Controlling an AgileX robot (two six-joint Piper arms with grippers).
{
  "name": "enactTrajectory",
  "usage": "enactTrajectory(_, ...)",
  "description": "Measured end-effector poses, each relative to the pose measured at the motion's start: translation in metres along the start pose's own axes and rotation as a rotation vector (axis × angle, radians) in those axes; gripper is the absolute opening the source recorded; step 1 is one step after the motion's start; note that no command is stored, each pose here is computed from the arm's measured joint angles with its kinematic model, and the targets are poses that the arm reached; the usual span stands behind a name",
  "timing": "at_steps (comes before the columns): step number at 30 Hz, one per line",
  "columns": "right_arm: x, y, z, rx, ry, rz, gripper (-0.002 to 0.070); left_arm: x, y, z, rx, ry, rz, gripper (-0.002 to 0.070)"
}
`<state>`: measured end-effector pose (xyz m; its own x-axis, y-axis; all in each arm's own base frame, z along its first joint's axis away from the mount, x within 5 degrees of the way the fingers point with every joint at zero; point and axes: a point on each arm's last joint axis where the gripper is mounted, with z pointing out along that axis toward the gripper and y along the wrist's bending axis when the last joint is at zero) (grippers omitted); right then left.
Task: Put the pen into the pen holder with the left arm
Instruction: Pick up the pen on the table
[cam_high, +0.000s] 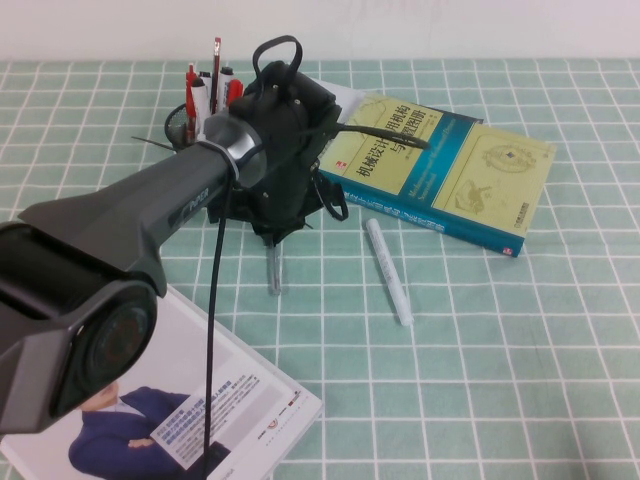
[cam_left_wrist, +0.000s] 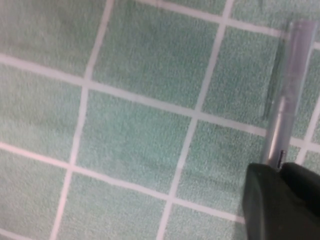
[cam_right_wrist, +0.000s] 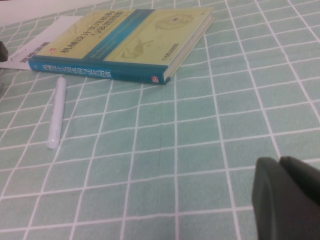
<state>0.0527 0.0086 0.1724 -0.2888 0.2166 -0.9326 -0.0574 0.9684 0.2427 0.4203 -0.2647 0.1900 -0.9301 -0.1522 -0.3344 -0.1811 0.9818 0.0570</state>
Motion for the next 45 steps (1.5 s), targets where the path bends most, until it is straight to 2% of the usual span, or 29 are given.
enactTrajectory(2,0.0,0.0,0.0,0.0,0.0,0.0,-0.002,0.0,0.0,0.0,-0.001,-0.001,0.018,0.0066)
enactTrajectory(7,0.0,0.0,0.0,0.0,0.0,0.0,-0.002,0.0,0.0,0.0,-0.002,-0.002,0.031,0.0255)
enactTrajectory(12,0.0,0.0,0.0,0.0,0.0,0.0,-0.002,0.0,0.0,0.004,-0.011,-0.003,0.038,0.0302)
enactTrajectory(17,0.0,0.0,0.0,0.0,0.0,0.0,-0.002,0.001,-0.001,0.007,-0.014,0.001,0.049,0.0288)
enactTrajectory(24,0.0,0.0,0.0,0.0,0.0,0.0,-0.002,0.001,-0.002,0.008,-0.009,0.003,0.081,0.0142)
enactTrajectory(31,0.0,0.0,0.0,0.0,0.0,0.0,-0.002,0.002,-0.003,0.011,-0.001,0.012,0.139,0.0104)
enactTrajectory(34,0.0,0.0,0.0,0.0,0.0,0.0,-0.002,0.001,-0.004,0.01,0.006,0.014,0.165,0.0051)
enactTrajectory(41,0.0,0.0,0.0,0.0,0.0,0.0,-0.002,-0.003,-0.007,-0.002,0.04,0.002,0.258,0.0041)
enactTrajectory(45,0.0,0.0,0.0,0.0,0.0,0.0,-0.002,-0.011,-0.004,-0.032,0.083,-0.054,0.323,0.0041)
